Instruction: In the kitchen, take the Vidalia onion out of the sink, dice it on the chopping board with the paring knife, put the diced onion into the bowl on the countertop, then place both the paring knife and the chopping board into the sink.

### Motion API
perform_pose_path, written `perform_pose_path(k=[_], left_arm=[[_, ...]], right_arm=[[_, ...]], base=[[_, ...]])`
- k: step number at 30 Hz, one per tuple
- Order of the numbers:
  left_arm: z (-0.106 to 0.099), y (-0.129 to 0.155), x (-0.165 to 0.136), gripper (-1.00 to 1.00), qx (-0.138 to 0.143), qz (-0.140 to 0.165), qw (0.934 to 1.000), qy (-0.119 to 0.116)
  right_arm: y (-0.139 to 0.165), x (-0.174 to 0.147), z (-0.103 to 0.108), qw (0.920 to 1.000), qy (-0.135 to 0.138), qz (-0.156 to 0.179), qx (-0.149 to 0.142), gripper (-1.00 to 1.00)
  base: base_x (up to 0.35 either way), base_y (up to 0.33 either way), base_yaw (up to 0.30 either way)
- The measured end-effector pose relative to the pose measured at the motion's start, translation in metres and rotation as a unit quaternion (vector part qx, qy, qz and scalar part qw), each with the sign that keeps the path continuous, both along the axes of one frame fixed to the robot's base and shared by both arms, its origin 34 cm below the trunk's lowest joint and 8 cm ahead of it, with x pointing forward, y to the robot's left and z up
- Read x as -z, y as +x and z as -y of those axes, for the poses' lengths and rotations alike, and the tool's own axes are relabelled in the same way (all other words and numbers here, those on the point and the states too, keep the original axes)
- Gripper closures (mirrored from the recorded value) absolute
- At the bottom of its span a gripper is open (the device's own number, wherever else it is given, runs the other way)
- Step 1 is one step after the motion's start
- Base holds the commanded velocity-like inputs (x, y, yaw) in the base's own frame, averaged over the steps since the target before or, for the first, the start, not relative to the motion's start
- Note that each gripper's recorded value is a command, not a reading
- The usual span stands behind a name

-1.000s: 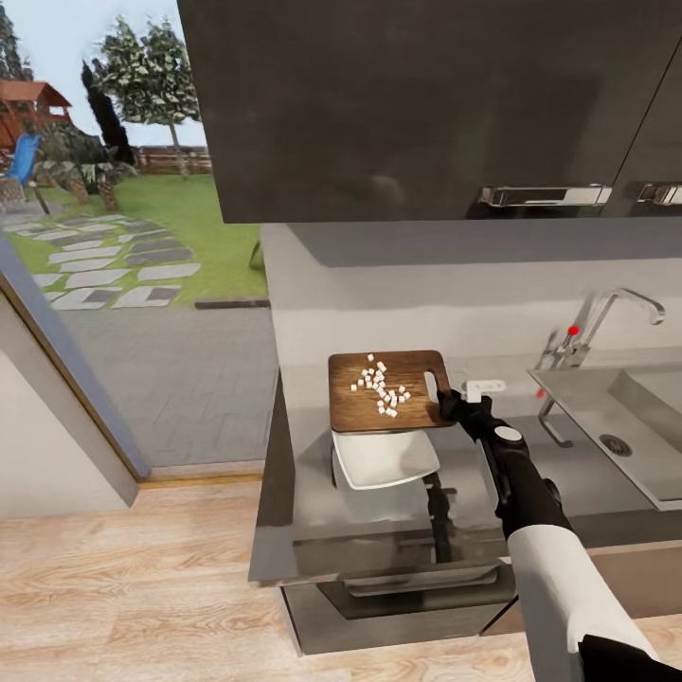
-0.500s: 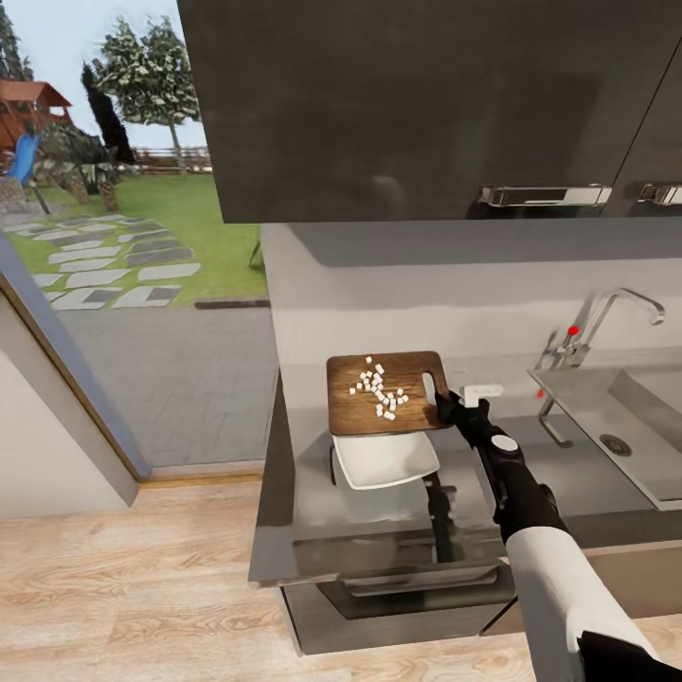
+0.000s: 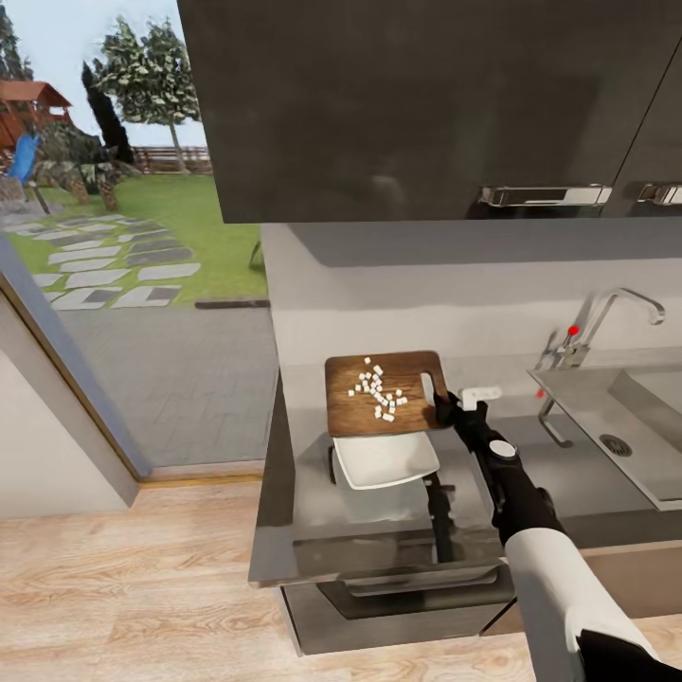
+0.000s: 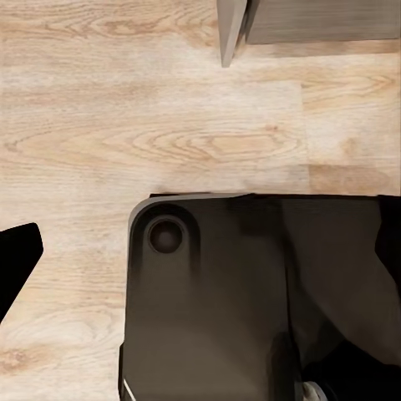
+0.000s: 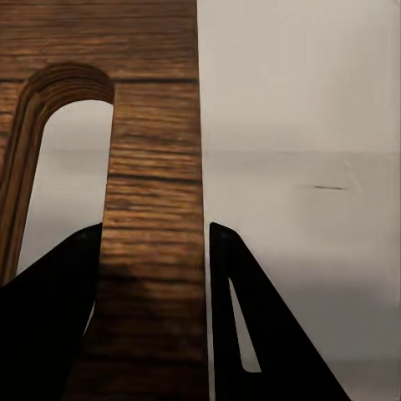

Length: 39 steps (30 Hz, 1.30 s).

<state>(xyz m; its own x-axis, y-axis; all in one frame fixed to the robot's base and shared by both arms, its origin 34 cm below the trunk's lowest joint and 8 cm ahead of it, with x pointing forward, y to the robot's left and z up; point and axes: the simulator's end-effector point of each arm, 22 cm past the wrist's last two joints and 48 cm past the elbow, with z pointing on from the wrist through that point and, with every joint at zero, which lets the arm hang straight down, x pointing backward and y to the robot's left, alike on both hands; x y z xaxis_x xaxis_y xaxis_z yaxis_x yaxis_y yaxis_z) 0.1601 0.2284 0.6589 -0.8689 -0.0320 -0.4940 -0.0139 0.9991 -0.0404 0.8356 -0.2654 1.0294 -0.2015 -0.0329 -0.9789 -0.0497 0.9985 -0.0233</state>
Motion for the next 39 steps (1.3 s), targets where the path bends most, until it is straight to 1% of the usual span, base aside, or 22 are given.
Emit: perform_pose_path(k=[3,7,9,18,25,39], left_arm=[[0.000,0.000,0.000,-1.00,0.000,0.000,1.0000,0.000],[0.000,0.000,0.000,-1.00,0.000,-0.001,1.0000,0.000],[-0.001,-0.002,0.000,-1.00,0.000,-0.002,1.0000,0.001],[-0.001,-0.003,0.000,-1.00,0.000,-0.003,1.0000,0.001],[-0.001,-0.003,0.000,-1.00,0.001,-0.003,1.0000,0.001],[-0.001,-0.003,0.000,-1.00,0.000,-0.003,1.0000,0.001]], right_arm=[[-0.001,0.004,0.003,1.0000,0.003,0.002,0.004,1.00],[-0.004,0.008,0.023,0.9994,0.020,0.002,0.030,1.00],[-0.005,0.009,0.028,0.9990,0.025,0.002,0.036,1.00],[-0.005,0.009,0.030,0.9989,0.028,0.003,0.038,1.00],[-0.004,0.003,0.030,0.9989,0.025,0.016,0.037,1.00],[-0.004,0.003,0.030,0.9988,0.024,0.017,0.039,1.00]], base=[[0.000,0.000,0.000],[0.000,0.000,0.000],[0.000,0.000,0.000],[0.000,0.000,0.000],[0.000,0.000,0.000],[0.000,0.013,0.000]])
